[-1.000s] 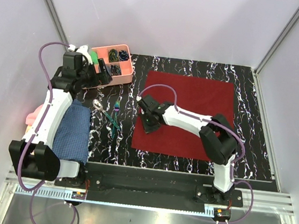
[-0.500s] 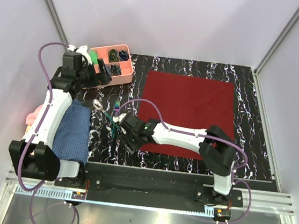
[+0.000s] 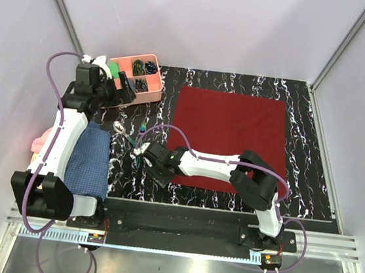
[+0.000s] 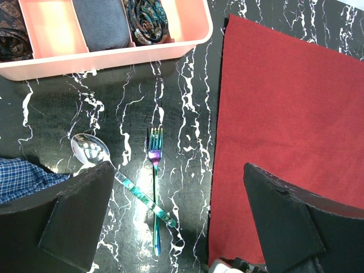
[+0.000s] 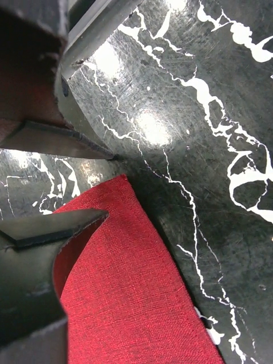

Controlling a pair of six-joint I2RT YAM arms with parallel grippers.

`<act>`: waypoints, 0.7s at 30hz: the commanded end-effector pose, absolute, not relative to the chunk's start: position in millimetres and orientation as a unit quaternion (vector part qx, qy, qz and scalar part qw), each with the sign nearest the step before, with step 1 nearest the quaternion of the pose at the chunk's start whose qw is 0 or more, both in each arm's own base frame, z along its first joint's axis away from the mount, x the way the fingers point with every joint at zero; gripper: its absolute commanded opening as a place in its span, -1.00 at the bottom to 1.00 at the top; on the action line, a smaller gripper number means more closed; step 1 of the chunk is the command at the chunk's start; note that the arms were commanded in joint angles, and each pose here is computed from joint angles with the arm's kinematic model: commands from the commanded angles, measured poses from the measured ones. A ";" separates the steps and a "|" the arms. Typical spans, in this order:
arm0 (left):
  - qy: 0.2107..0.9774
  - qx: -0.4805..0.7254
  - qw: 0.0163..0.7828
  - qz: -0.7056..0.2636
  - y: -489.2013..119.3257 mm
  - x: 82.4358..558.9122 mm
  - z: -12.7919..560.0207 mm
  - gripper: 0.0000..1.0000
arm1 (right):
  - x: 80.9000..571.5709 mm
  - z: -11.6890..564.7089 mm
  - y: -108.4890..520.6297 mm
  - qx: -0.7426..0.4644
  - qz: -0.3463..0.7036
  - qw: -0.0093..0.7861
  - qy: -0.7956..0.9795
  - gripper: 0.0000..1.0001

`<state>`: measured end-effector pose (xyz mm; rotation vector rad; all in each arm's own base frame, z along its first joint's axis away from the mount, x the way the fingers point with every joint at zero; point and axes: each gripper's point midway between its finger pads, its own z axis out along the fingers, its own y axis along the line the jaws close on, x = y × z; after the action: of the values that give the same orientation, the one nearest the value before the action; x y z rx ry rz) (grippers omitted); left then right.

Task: Fold the napkin, place the utensils inside, and roll it up
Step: Fold the napkin

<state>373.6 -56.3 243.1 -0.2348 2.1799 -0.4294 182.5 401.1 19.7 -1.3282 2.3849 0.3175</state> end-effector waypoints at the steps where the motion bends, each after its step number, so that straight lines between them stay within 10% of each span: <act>1: 0.863 -0.088 0.459 -0.194 -60.2 379.0 255.9 0.97 | 187.8 24.6 416.4 -0.491 0.115 0.216 0.836 -0.06; 11: 0.862 -0.088 0.457 -0.200 -60.9 379.7 255.0 0.97 | 183.7 7.3 418.9 -0.504 0.115 0.194 0.834 -0.29; 21: 0.861 -0.088 0.458 -0.203 -61.4 379.5 256.1 0.97 | 183.9 -6.0 400.5 -0.483 0.082 0.182 0.852 -1.00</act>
<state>374.2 -58.1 244.3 -0.2342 2.1733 -0.4625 190.7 414.3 16.2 -1.3636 2.3353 0.3089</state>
